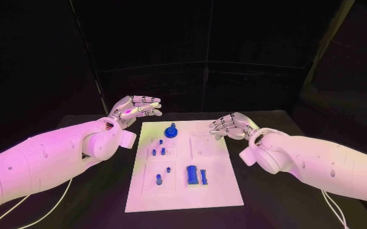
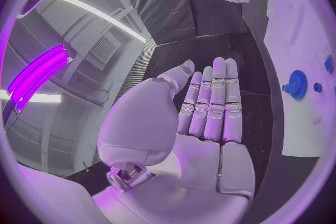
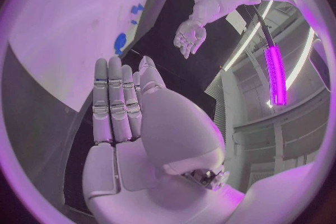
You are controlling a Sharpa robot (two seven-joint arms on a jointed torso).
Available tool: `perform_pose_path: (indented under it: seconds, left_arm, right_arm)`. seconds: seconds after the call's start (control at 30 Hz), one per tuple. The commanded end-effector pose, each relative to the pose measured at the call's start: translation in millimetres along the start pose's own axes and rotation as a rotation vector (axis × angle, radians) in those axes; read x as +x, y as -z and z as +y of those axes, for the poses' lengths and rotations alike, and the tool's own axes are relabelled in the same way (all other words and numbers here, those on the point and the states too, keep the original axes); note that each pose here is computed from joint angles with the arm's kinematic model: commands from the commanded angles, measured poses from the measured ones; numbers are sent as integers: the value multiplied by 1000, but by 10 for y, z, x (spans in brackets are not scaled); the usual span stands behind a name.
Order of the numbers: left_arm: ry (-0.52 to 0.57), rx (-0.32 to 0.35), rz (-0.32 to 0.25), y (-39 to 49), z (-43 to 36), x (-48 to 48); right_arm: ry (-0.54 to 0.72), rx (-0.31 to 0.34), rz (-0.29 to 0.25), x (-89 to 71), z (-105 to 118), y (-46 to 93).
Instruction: Assemble the parts on the task board
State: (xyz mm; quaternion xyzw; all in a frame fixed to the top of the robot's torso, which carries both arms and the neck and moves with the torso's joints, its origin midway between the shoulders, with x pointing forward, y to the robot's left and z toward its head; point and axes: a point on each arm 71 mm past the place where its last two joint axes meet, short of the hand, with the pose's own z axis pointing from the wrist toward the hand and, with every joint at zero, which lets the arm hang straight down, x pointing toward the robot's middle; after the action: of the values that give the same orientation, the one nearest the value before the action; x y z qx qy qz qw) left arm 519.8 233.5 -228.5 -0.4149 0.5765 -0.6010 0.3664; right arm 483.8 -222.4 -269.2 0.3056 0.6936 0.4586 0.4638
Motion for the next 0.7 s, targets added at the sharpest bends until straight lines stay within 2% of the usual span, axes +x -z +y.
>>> perform_pose_path:
  seconds: [0.03, 0.2, 0.23, 0.3, 0.5, 0.7]
  left_arm:
    - [-27, 71, -109, -35, -37, -80]
    - [-28, 58, -162, -98, 41, -84]
    - [-24, 25, -88, -97, 61, -30]
    - [-25, 25, -90, -95, 62, -25]
    - [-27, 25, -116, -62, 73, 34]
    - [-34, 26, -187, 37, 87, 194]
  right_arm:
    - [-184, -94, -67, -76, 60, -100]
    - [-213, -122, -100, -112, 61, -264]
    - [-124, -60, -81, -78, 21, -251]
    - [-127, -61, -84, -75, 27, -248]
    - [-169, -77, -123, -43, 99, -209]
    - [-275, -100, -226, 43, 281, -83]
